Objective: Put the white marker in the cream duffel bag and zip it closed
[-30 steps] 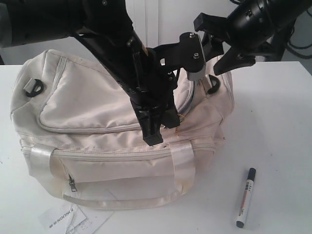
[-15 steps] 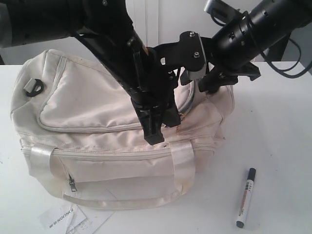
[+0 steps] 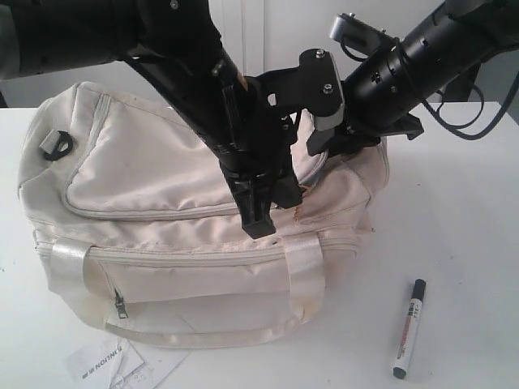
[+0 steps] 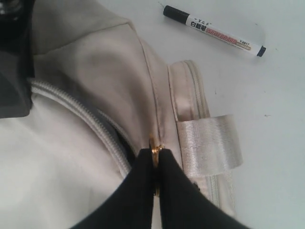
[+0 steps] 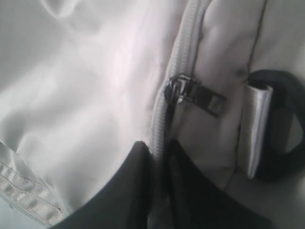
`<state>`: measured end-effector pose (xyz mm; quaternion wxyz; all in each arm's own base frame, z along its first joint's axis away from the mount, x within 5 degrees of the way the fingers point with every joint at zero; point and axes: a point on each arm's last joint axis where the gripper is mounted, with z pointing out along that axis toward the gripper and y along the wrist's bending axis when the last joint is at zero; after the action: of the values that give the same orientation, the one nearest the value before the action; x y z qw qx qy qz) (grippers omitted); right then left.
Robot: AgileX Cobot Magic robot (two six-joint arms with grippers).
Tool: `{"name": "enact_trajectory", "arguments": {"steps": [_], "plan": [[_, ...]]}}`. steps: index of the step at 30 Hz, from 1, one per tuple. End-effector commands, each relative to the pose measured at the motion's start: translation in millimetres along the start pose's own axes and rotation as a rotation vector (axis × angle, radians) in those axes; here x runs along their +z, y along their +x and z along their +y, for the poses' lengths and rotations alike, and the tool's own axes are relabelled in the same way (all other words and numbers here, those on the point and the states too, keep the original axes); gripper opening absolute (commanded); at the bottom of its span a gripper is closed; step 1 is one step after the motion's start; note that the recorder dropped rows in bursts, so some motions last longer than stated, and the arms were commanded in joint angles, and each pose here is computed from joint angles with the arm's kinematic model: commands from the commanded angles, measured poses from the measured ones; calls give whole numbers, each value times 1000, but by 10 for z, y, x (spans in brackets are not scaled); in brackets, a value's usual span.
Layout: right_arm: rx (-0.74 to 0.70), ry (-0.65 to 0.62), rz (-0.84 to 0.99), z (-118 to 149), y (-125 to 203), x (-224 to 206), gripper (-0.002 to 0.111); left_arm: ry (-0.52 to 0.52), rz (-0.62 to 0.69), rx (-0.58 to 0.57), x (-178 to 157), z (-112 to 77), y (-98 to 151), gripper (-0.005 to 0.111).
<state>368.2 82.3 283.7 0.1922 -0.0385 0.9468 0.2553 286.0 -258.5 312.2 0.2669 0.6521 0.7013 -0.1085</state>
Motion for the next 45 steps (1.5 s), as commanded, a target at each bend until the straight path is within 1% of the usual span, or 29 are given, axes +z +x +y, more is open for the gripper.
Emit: {"name": "enact_trajectory", "arguments": {"steps": [1, 4, 9, 11, 13, 17, 19, 22, 28, 36, 45], "plan": [[-32, -17, -4, 3, 5, 20, 0, 8, -9, -10, -57, -29, -16, 0], [-46, -12, -3, -2, 6, 20, 0, 19, -1, -12, -57, -39, -9, 0], [-46, -7, -23, -6, -13, 20, 0, 81, 57, -5, -61, -95, 44, 0], [-46, -7, -23, -6, -13, 20, 0, 78, 67, 1, -61, -92, 53, 0], [-63, 17, -29, -27, -18, 20, 0, 72, 104, 17, -64, -86, 87, 0], [-81, 41, -26, -49, -17, 19, 0, 60, 122, 11, -65, -76, 103, 0], [-89, 51, -23, -58, -15, 19, 0, 59, 123, -14, -65, -76, 103, 0], [-89, 51, -23, -58, -15, 19, 0, 60, 127, -28, -75, -80, 106, 0], [-93, 54, -31, -61, -22, 19, 0, 66, 197, -39, -85, -87, 168, 0], [-97, 56, -35, -62, -26, 18, 0, 69, 207, -47, -87, -91, 177, 0], [-113, 61, -49, -65, -40, 18, 0, 77, 258, -51, -99, -99, 221, 0]]}}
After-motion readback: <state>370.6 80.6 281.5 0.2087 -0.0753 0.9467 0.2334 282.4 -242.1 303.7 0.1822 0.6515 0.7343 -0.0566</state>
